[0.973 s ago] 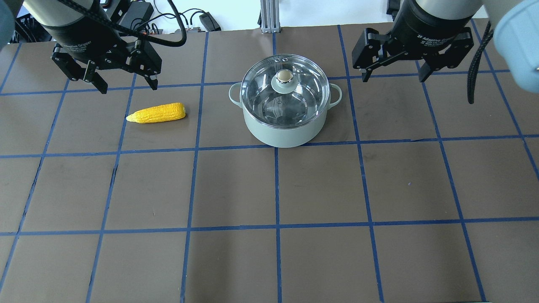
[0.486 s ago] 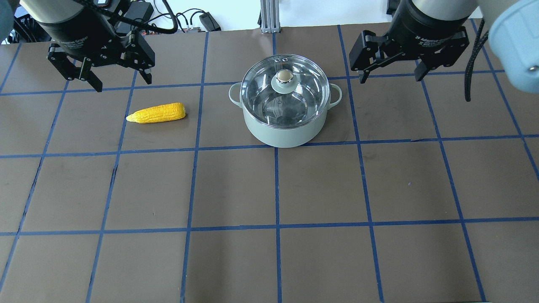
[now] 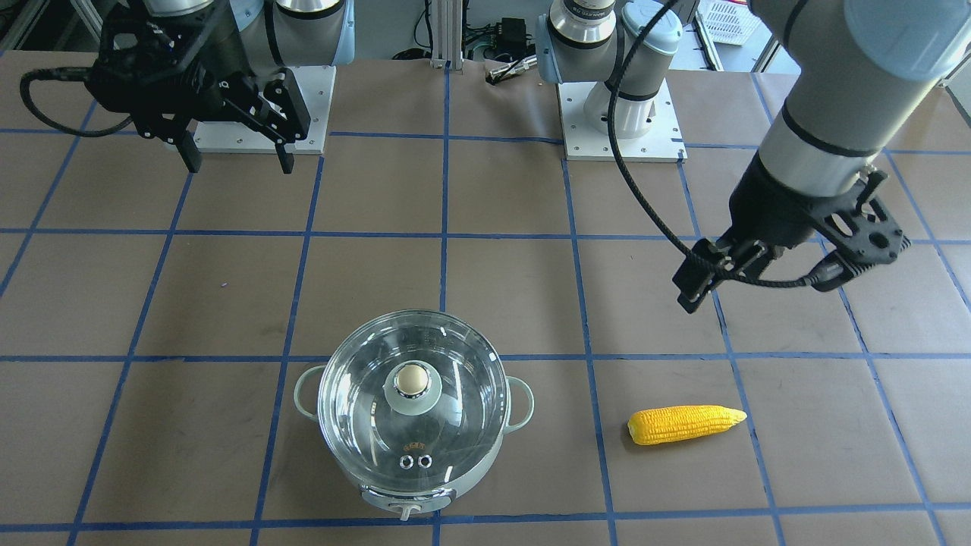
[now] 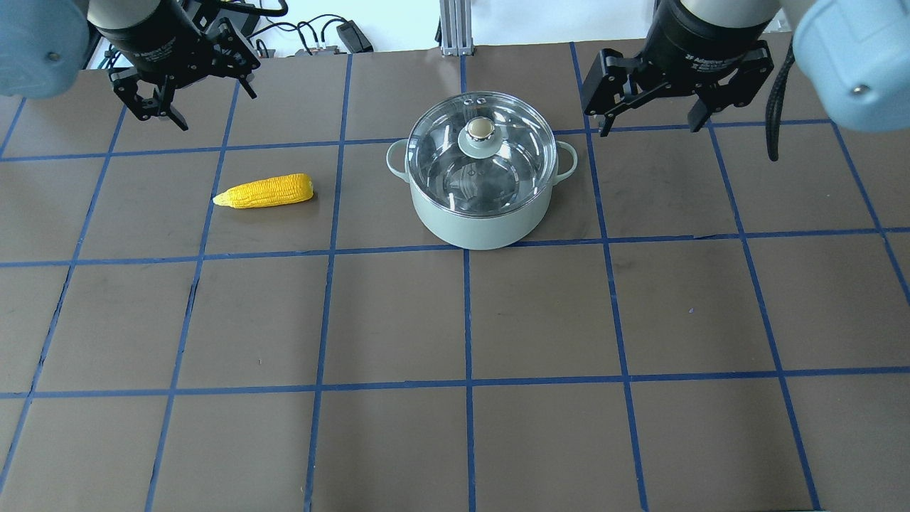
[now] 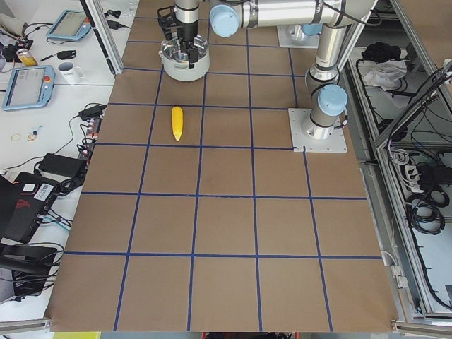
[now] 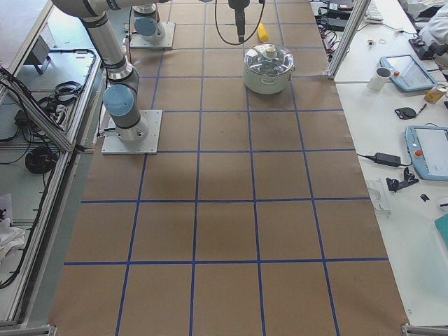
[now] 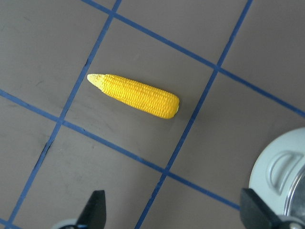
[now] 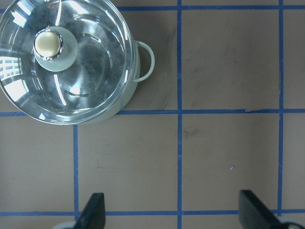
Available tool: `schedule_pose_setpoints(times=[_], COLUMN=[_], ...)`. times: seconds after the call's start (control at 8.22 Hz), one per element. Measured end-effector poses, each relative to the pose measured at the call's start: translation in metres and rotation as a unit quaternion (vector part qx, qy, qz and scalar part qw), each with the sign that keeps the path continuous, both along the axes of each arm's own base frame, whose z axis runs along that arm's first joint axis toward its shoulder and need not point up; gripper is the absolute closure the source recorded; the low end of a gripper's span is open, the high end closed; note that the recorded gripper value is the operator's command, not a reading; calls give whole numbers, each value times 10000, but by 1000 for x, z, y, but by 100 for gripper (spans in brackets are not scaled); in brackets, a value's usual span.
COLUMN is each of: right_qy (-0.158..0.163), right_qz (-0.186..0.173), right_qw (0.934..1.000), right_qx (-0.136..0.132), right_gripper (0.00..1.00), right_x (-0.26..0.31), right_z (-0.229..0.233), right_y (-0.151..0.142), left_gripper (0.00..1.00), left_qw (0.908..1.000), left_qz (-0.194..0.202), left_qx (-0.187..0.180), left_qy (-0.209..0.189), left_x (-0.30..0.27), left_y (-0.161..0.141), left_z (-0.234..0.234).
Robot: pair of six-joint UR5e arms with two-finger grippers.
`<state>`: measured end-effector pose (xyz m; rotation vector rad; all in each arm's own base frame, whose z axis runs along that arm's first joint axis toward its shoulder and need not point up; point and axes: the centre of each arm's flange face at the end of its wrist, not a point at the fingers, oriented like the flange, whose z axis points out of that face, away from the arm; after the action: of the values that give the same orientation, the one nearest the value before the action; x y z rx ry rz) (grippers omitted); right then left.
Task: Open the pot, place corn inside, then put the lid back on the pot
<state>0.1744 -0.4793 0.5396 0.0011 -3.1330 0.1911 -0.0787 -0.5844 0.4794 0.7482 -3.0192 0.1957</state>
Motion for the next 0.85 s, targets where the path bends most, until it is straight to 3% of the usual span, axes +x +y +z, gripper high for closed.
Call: schedule_pose_setpoints(times=[0.24, 0.49, 0.85], right_qy=[27, 1, -147], right_qz=[84, 71, -159], right_qw=[10000, 10000, 9996], right_qx=[28, 35, -164], right_gripper=[0, 0, 0], right_x=[8, 34, 117], right_z=[-3, -32, -93], right_y=[-49, -94, -124], left_gripper=[0, 0, 0], left_qw=[9931, 9779, 9604], left_qz=[1147, 2068, 2773], left_qx=[-212, -186, 31], left_qy=[155, 243, 251], left_x=[9, 24, 45], left_y=[-35, -45, -46], left_z=[-33, -51, -74])
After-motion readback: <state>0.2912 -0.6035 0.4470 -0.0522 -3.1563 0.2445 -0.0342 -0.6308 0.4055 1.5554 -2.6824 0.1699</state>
